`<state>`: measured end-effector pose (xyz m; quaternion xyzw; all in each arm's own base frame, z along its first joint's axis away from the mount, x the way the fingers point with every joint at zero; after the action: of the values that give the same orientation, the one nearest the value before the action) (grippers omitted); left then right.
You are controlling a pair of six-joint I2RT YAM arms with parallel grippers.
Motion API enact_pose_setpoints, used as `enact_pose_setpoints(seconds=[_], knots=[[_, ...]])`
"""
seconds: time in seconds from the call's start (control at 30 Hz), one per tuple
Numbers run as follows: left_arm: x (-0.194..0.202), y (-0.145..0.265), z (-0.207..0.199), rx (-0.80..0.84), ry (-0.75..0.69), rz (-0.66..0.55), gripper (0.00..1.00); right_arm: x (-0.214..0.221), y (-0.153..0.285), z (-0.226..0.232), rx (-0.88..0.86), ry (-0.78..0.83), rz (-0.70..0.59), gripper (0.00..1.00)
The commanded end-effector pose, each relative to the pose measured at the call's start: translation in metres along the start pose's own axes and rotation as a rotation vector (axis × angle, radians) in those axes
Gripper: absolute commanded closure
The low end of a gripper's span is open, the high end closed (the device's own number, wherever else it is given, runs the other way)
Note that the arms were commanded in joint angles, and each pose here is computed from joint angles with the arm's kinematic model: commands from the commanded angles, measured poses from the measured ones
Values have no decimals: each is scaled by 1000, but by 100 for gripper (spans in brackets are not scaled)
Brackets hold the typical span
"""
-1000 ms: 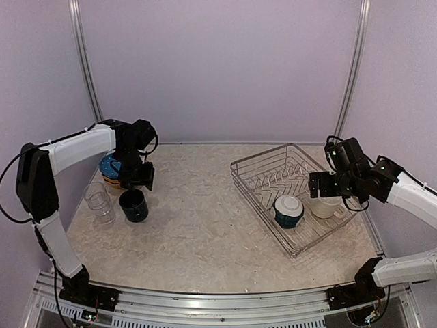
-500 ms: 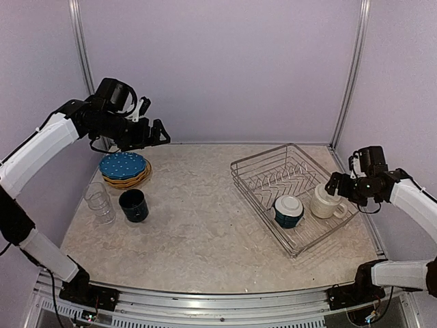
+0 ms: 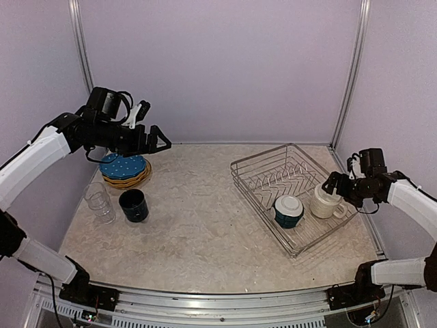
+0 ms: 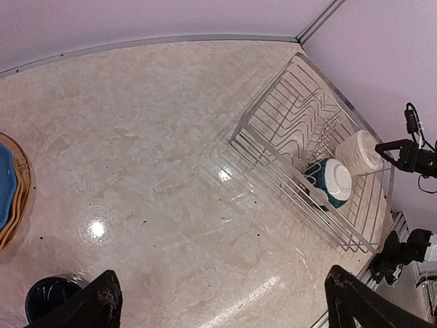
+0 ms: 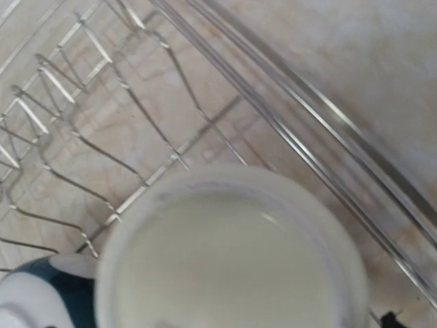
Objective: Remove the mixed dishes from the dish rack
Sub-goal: Grab the cup from the dish rack.
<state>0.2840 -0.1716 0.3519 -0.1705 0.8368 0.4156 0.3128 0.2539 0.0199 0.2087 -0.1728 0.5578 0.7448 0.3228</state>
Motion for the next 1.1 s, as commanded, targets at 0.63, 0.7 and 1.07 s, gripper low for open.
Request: enact_pose_setpoints(seconds=[0.63,0.7,1.07], knots=[[-4,2,9,89,38,14,1,37,-1,15,-134,-83,192,0],[-5,2,9,91,42,15,1,41,-1,19,-105,-58,220,0],[-5,0,10,120,65,31,1,51,-5,14,106,28,250,22]])
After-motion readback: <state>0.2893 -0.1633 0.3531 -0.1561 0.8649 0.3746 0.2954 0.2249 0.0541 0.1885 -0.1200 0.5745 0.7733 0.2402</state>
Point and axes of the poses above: each gripper's point midway between its finger pads, its own y axis back along the fingers, its own z axis along the line the jaws close on, x = y × z, the point moved 9 cm from there along y, back along the fingers, and after that the axes turned 5 degrees about y, right-handed, at the moved point
